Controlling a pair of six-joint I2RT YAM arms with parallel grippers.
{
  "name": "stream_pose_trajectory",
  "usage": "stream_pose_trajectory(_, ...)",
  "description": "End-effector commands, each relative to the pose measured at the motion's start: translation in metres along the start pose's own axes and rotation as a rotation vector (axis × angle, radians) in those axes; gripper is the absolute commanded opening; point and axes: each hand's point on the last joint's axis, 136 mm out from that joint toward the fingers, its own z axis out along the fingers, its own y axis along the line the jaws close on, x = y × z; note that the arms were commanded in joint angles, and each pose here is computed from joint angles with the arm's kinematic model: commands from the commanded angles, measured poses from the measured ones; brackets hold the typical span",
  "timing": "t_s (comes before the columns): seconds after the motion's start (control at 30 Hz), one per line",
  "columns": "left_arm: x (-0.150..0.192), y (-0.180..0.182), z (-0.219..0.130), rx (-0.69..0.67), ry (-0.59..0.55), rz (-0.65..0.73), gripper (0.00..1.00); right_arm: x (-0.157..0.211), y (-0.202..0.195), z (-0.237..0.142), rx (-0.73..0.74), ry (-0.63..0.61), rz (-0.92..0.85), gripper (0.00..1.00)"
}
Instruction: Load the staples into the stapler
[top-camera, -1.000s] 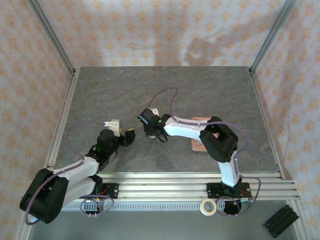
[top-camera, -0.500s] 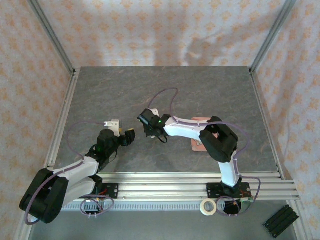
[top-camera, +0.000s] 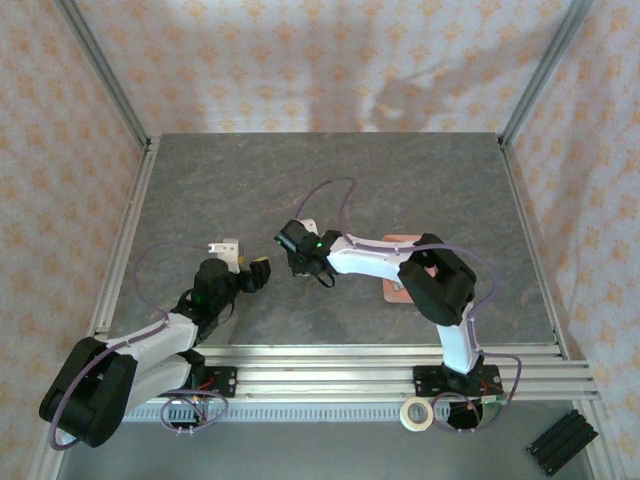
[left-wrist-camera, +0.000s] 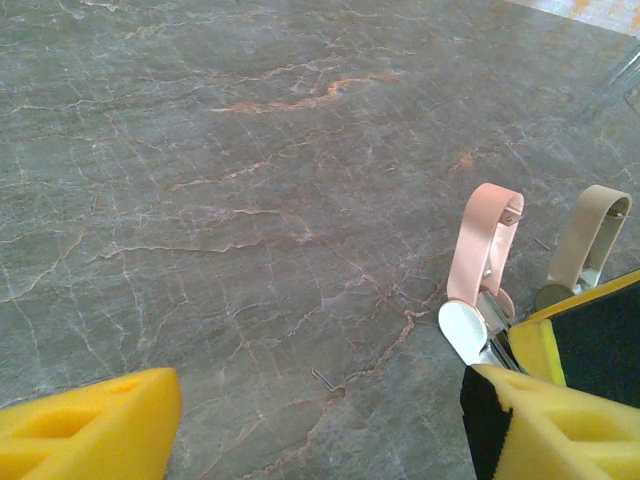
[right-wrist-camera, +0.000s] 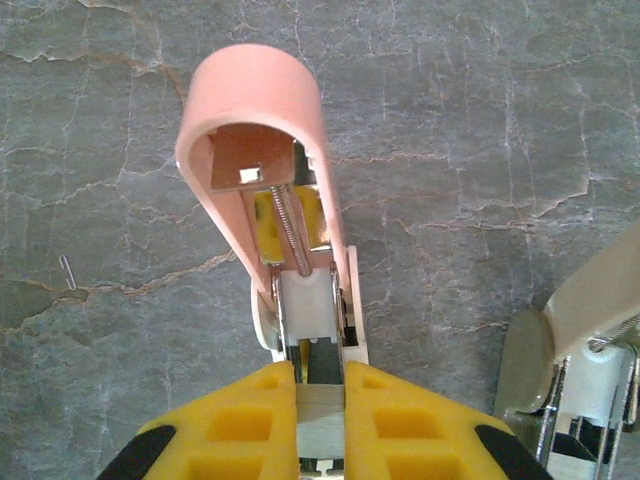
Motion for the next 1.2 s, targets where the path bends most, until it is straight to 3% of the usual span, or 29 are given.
stream_pose_trajectory(0.0,-0.019,-0.011,0.001,0.037,-0.05,-0.003,0.75,0.028,-0.018,0.004,0.079,0.08,-0.043,0.14)
stream_pose_trajectory(0.43,-0.019,-0.012,0.001,0.041,-0.052,-0.003,0.75,0.021,-0.021,0.002,0.12,0.065,-0.035,0.13)
stream_pose_trajectory(0.8,-0.02,-0.023,-0.001,0.111,-0.092,0.019,0.75,-0.017,-0.015,-0.035,0.066,-0.102,0.064,0.14)
stream_pose_trajectory(1.17,-0.015,-0.023,0.007,0.115,-0.074,0.053,0.75,0.007,-0.021,-0.016,0.109,0.003,0.101,0.13)
